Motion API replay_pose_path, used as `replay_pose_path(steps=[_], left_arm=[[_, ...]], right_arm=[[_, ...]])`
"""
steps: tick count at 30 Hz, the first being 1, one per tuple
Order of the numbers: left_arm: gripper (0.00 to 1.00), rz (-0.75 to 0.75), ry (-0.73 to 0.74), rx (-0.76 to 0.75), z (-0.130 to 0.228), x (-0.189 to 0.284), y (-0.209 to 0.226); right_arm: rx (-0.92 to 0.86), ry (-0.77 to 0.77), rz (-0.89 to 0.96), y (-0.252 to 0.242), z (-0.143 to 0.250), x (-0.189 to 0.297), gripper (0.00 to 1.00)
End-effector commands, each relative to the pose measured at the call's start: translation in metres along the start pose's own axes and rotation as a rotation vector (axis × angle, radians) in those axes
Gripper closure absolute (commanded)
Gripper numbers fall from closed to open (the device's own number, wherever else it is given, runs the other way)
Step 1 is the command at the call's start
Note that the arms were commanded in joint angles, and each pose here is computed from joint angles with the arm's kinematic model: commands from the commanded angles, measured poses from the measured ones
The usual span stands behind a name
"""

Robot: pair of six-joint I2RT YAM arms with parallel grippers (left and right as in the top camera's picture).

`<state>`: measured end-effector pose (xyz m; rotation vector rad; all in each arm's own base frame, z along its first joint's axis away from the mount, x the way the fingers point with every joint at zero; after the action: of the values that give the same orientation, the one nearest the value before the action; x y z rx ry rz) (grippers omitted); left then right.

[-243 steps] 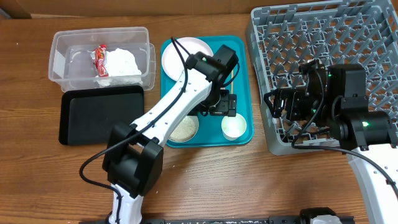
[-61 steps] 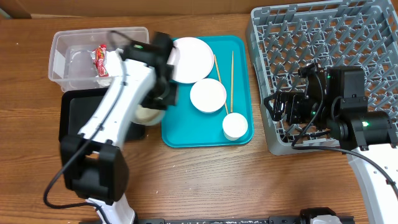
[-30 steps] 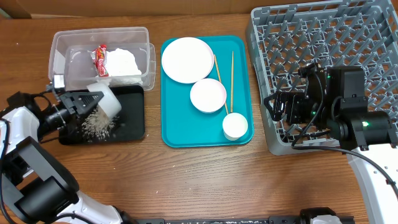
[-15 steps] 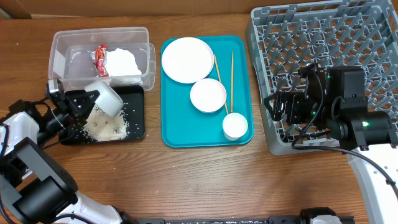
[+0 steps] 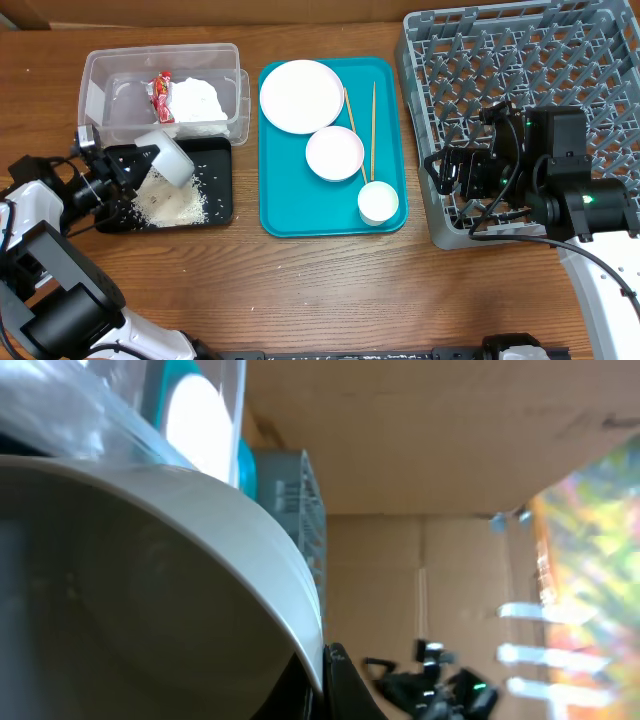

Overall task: Sort waste into correct bins and load items into the dishwasher
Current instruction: 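Tilt the bowl with the left gripper to pour rice onto the black tray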

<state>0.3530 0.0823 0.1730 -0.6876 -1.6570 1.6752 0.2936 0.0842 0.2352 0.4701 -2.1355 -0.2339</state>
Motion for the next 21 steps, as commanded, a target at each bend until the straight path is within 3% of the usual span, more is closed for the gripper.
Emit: replay_pose_path(steps=[1, 3, 12, 17, 19, 21], left_arm=[[0.96, 0.098, 0.010, 0.028, 0.002, 0.000, -0.021], [0.96, 0.092, 0.007, -0.023, -0.002, 0.000, -0.021], [0.96, 0.079, 0.009, 0.010, -0.002, -0.001, -0.019], [0.96, 0.096, 0.050, 0.041, 0.015, -0.012, -0.022], [0.96, 0.047, 0.049, -0.030, 0.012, -0.014, -0.014], [0.96, -0.045, 0.041, 0.000, 0.008, -0.014, 0.001]], right_arm=[[0.005, -0.016, -0.010, 0.004, -0.006, 0.003, 0.00], [0.005, -0.017, -0.010, 0.004, -0.006, 0.003, 0.00], [0.005, -0.016, -0.010, 0.004, -0.006, 0.003, 0.00], [0.003, -0.011, -0.009, 0.004, -0.005, 0.003, 0.00], [0.001, -0.006, -0.009, 0.003, -0.004, 0.003, 0.00], [0.002, -0.007, -0.009, 0.003, -0.004, 0.003, 0.00]])
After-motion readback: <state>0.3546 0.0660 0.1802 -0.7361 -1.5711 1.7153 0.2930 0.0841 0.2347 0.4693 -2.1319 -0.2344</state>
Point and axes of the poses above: each gripper's point midway between its finger pads, its own x axis back along the fingers, its own y axis along the line the jaws close on, z = x × y, the point moved 1 cm from there along x, back along the fingers, and after that the axes turned 5 degrees about x, right-handed, at the moved point
